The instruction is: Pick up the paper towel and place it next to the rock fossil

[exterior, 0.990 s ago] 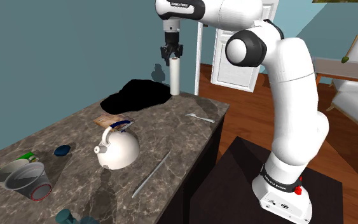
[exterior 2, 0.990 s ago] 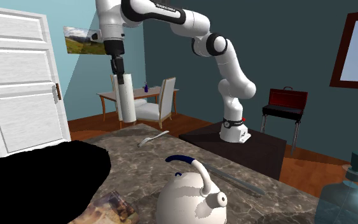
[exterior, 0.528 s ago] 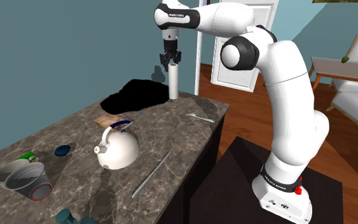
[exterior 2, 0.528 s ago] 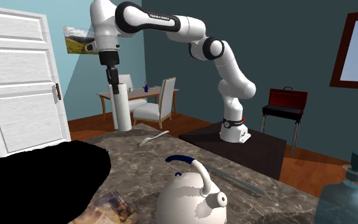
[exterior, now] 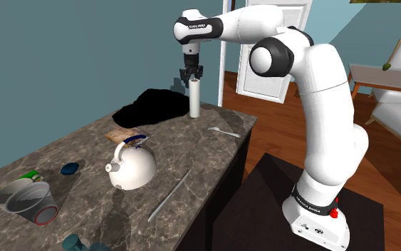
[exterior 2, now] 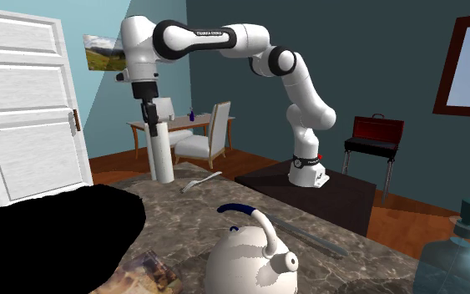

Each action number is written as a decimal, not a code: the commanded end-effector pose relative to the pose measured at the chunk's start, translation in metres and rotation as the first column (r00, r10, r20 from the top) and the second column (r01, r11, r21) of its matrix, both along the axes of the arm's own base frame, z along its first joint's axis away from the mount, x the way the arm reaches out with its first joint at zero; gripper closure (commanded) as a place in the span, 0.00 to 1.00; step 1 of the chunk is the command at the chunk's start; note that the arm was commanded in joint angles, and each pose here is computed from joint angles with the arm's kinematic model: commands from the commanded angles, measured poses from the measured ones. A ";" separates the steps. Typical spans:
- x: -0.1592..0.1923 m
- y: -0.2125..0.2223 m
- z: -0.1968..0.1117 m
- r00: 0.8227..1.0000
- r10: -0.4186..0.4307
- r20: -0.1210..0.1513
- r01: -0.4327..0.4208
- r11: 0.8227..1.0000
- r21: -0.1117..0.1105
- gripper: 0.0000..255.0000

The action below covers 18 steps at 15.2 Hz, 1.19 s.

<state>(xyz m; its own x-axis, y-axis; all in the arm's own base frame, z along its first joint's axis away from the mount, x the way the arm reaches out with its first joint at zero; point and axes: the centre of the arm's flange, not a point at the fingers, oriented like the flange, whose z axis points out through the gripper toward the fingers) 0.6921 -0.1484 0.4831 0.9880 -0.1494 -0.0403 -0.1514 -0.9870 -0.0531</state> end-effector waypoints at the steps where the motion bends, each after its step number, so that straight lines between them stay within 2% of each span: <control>1: 0.000 0.000 -0.011 1.000 0.000 0.001 0.000 1.000 0.000 1.00; 12: 0.000 0.000 -0.067 1.000 0.000 0.001 0.000 1.000 0.000 1.00; 18: 0.000 0.000 -0.067 1.000 0.000 0.001 0.000 1.000 0.000 1.00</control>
